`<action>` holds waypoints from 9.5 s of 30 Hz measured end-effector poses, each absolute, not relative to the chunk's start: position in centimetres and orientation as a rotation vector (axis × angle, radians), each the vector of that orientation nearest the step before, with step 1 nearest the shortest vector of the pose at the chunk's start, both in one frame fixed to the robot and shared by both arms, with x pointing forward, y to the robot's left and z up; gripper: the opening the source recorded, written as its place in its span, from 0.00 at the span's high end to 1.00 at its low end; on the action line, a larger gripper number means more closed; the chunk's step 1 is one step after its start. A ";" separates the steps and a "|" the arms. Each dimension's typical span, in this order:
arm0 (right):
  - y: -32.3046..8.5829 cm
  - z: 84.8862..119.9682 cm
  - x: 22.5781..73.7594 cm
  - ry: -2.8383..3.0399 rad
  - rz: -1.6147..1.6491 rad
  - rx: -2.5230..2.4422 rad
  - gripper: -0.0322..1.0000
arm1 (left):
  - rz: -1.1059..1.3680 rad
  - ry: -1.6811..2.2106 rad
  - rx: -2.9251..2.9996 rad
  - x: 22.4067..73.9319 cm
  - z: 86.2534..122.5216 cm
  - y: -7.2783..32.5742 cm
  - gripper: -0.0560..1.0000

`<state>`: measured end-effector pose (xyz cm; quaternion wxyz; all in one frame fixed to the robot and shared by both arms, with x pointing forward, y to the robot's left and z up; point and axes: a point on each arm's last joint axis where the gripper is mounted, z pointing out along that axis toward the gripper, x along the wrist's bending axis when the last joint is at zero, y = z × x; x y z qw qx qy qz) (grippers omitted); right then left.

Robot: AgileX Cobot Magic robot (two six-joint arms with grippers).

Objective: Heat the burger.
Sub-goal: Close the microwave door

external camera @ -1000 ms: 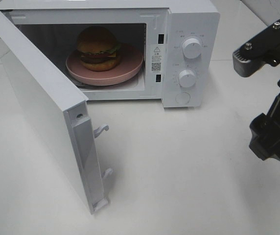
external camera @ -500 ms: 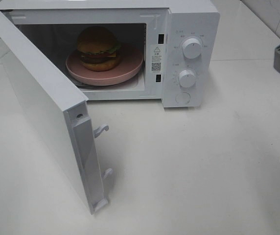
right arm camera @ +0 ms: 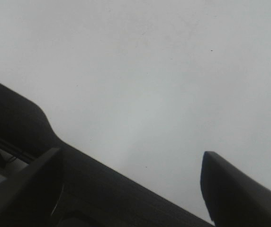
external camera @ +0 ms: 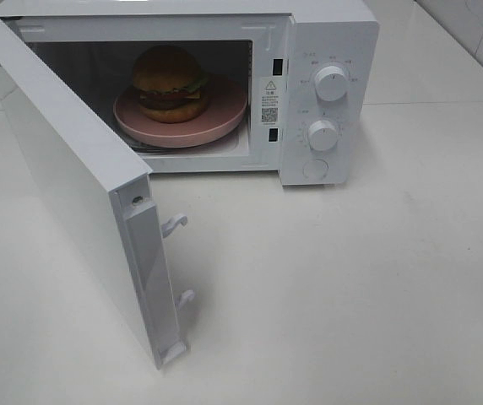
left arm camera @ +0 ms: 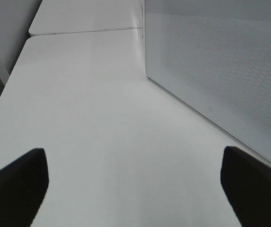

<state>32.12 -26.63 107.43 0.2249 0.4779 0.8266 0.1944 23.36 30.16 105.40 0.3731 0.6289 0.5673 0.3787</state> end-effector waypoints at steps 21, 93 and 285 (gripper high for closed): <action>-30.9 106.5 25.2 1.742 0.801 1.524 0.23 | 0.970 1.453 1.611 23.4 105.4 30.2 0.09; -30.7 105.8 23.4 1.478 0.944 1.521 0.23 | 0.955 1.449 1.606 23.4 105.5 30.1 0.12; -30.6 105.8 23.4 1.478 0.945 1.522 0.24 | 0.572 0.859 1.639 58.1 92.4 5.7 0.95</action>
